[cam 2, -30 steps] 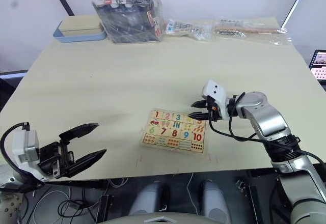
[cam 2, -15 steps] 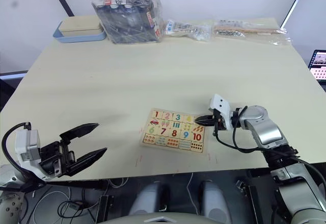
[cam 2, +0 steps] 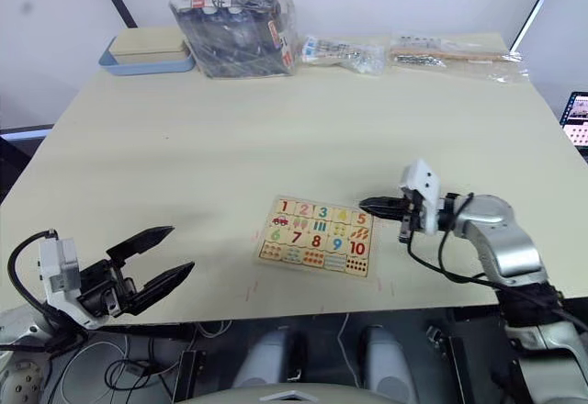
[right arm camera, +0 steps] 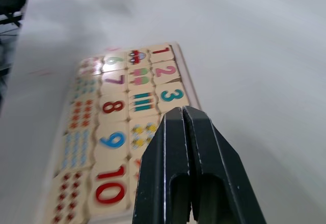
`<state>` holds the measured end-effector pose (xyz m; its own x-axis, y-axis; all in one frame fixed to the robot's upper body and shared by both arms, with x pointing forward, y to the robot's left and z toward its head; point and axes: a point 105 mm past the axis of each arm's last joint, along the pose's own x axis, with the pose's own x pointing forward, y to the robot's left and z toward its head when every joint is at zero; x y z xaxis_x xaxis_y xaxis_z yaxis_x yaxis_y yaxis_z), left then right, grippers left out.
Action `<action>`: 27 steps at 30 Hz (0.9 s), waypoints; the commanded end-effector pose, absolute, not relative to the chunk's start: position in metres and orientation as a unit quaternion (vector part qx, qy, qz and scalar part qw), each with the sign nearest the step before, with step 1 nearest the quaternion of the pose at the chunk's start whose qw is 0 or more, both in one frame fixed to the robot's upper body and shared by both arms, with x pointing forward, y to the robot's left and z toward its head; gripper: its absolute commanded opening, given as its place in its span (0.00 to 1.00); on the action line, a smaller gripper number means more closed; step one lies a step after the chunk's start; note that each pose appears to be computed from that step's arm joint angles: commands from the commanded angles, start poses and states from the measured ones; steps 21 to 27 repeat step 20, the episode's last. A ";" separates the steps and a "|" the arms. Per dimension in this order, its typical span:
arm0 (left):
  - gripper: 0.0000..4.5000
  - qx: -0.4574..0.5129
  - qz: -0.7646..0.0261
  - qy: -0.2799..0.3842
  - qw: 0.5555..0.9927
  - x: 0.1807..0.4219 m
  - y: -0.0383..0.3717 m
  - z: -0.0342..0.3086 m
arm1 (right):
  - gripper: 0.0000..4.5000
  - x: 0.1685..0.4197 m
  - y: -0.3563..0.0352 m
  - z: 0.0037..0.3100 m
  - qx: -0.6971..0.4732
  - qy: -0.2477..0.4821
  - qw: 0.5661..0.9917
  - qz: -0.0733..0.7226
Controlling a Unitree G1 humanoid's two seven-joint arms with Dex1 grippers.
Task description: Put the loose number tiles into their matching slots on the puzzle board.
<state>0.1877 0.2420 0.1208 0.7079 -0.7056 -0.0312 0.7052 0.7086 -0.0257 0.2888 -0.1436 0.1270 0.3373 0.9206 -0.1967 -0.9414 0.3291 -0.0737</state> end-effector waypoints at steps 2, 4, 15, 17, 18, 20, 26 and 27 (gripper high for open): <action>1.00 -0.019 -0.363 0.028 0.931 0.182 0.242 0.117 | 0.21 0.279 -0.164 0.139 -0.105 0.018 0.831 0.547; 1.00 -0.025 -0.342 0.036 0.939 0.181 0.245 0.111 | 0.40 0.272 -0.173 0.137 -0.100 0.017 0.840 0.533; 1.00 -0.053 -0.243 0.059 0.967 0.176 0.255 0.094 | 0.98 0.242 -0.230 0.117 -0.088 0.041 0.893 0.439; 1.00 -0.054 -0.241 0.061 0.967 0.176 0.253 0.092 | 0.98 0.239 -0.232 0.113 -0.086 0.043 0.896 0.433; 1.00 -0.057 -0.240 0.062 0.967 0.178 0.252 0.090 | 0.98 0.238 -0.232 0.112 -0.085 0.044 0.897 0.432; 1.00 -0.057 -0.245 0.071 0.965 0.180 0.247 0.087 | 0.98 0.238 -0.232 0.109 -0.084 0.043 0.898 0.429; 1.00 -0.057 -0.245 0.071 0.965 0.180 0.247 0.087 | 0.98 0.238 -0.232 0.109 -0.084 0.043 0.898 0.429; 1.00 -0.057 -0.245 0.071 0.965 0.180 0.247 0.087 | 0.98 0.238 -0.232 0.109 -0.084 0.043 0.898 0.429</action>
